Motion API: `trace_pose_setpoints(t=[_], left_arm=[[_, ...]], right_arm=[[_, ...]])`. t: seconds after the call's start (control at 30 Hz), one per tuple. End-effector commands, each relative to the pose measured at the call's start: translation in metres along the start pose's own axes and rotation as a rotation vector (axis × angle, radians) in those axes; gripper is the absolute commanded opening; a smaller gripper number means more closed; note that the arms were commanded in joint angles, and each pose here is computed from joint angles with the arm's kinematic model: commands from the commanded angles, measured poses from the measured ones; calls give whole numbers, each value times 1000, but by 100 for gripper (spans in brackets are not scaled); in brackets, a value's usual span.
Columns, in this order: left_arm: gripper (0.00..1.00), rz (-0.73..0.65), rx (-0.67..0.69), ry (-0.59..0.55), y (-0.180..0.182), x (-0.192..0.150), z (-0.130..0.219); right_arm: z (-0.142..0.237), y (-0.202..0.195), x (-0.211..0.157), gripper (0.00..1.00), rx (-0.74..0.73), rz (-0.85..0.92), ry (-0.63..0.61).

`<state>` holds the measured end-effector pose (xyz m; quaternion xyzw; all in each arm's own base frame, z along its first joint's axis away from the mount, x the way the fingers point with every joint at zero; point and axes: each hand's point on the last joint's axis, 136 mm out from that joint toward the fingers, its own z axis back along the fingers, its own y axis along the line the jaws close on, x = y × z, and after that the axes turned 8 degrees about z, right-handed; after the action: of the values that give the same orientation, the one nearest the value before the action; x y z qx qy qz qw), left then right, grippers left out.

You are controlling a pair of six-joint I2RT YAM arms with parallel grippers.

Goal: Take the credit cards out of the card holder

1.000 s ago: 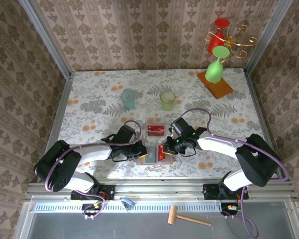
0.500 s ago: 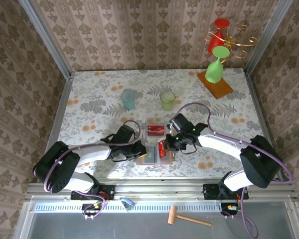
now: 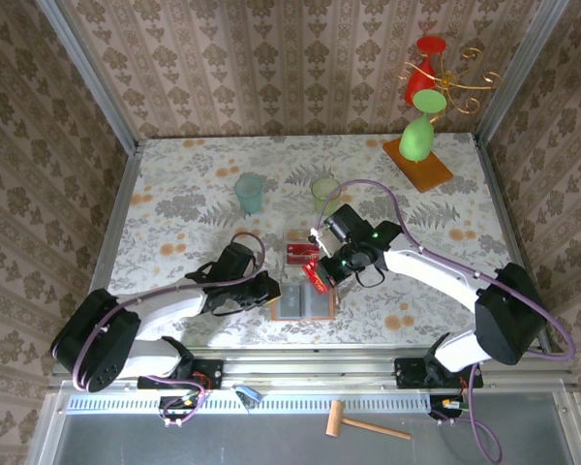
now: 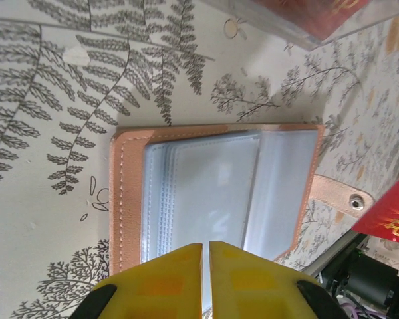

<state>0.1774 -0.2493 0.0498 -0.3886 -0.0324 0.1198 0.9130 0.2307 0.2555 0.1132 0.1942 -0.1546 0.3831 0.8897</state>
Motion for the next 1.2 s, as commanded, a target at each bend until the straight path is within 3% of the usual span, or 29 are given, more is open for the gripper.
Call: trace_pose_setpoints(t=[0.0, 0.47, 0.8, 1.17], left_arm=[[12, 12, 24, -27, 11, 1, 7], [20, 48, 6, -105, 20, 9, 31], [22, 75, -4, -126, 24, 17, 37], [23, 97, -28, -135, 21, 25, 42]], right_arm=[[2, -9, -21, 0, -51, 230, 151], [3, -29, 12, 0, -72, 556, 318], [-1, -47, 51, 0, -63, 638, 356], [-15, -63, 70, 0, -7, 673, 398]])
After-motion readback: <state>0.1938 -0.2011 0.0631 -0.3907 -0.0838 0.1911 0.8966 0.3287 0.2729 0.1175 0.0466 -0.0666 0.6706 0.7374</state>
